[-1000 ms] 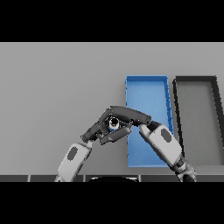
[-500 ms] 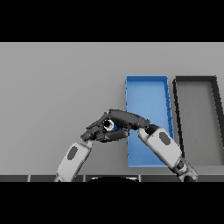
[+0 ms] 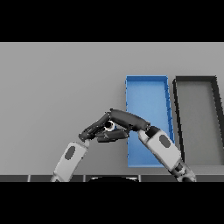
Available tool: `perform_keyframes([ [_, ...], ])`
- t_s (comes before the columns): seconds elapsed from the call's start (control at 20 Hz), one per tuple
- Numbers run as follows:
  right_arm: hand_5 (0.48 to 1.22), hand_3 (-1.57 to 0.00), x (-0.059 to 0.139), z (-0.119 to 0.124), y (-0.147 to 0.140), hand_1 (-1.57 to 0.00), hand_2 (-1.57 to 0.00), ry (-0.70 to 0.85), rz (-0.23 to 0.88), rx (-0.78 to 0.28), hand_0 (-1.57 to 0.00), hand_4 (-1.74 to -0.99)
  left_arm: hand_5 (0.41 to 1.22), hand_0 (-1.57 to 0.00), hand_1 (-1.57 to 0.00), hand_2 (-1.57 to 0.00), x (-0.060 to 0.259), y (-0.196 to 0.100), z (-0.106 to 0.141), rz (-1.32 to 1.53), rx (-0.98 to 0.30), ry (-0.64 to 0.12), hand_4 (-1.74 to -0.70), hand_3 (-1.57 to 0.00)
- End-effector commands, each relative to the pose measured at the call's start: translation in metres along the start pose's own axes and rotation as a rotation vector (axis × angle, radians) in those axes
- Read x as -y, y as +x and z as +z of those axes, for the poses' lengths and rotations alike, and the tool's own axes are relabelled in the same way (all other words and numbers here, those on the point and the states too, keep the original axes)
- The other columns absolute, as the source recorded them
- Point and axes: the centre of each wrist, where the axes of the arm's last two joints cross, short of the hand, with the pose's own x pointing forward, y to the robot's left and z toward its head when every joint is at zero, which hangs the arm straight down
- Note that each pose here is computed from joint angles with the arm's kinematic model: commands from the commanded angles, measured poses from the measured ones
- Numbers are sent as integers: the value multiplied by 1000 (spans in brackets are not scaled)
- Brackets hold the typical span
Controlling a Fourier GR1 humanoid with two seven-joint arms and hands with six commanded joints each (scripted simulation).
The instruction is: Pick up the blue pipe and place it into the blue bin.
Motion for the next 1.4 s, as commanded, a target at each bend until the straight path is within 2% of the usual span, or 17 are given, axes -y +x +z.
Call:
perform_keyframes([
  [0.0, 1217, -1566, -1, -2, -1, -1568, -1569, -4, 2, -7, -1568, -1740, 848, -244, -224, -216, 1, 0, 1, 5, -25, 1, -1017, -195],
  [0.15, 1219, -1569, 0, -4, -3, -1570, -1570, -5, 4, -6, -1570, -1740, 647, -125, -114, -110, 2, -2, 4, 41, -44, 17, -970, -99],
  [0.25, 1220, -1569, 2, -5, -4, -1570, -1570, -13, -23, 4, -1570, -1741, 567, -79, -73, -70, -2, 0, 3, 41, -51, 29, -968, -63],
  [0.35, 1220, -1570, 3, -4, -5, -1570, -1570, -14, -37, 12, -1570, -1741, 513, -50, -46, -45, 0, -4, 5, 23, -64, 32, -947, -40],
  [0.45, 1220, -1570, 7, -5, -3, -1571, -1571, -10, -115, 21, -1571, -1741, 484, -32, -29, -28, 2, -6, 4, 20, -73, 39, -928, -25],
  [0.65, 1221, -1571, 22, -8, 32, -1571, -1571, -25, -203, 92, -1571, -1741, 464, -12, -11, -11, 0, -8, 1, 17, -110, 27, -909, -10],
  [0.9, 1221, -1571, 70, -13, 90, -1571, -1571, -34, -225, 216, -1571, -1741, 437, -3, -3, -3, 3, -6, 2, 25, -102, 20, -906, -3],
  [1.0, 1221, -1571, 91, -11, 102, -1571, -1571, -150, -189, 247, -1571, -1741, 433, -2, -2, -2, 5, -7, 2, 24, -122, 18, -905, -1],
  [1.2, 1221, -1571, 140, 2, 115, -1571, -1571, -372, -131, 196, -1571, -1741, 425, 0, 0, 0, -4, -5, 5, 7, -126, 25, -890, 0],
  [1.35, 1221, -1571, 170, 17, 99, -1571, -1571, -483, -121, 121, -1571, -1741, 412, 0, 0, 0, -4, -4, 4, 6, -130, 26, -886, 1],
])
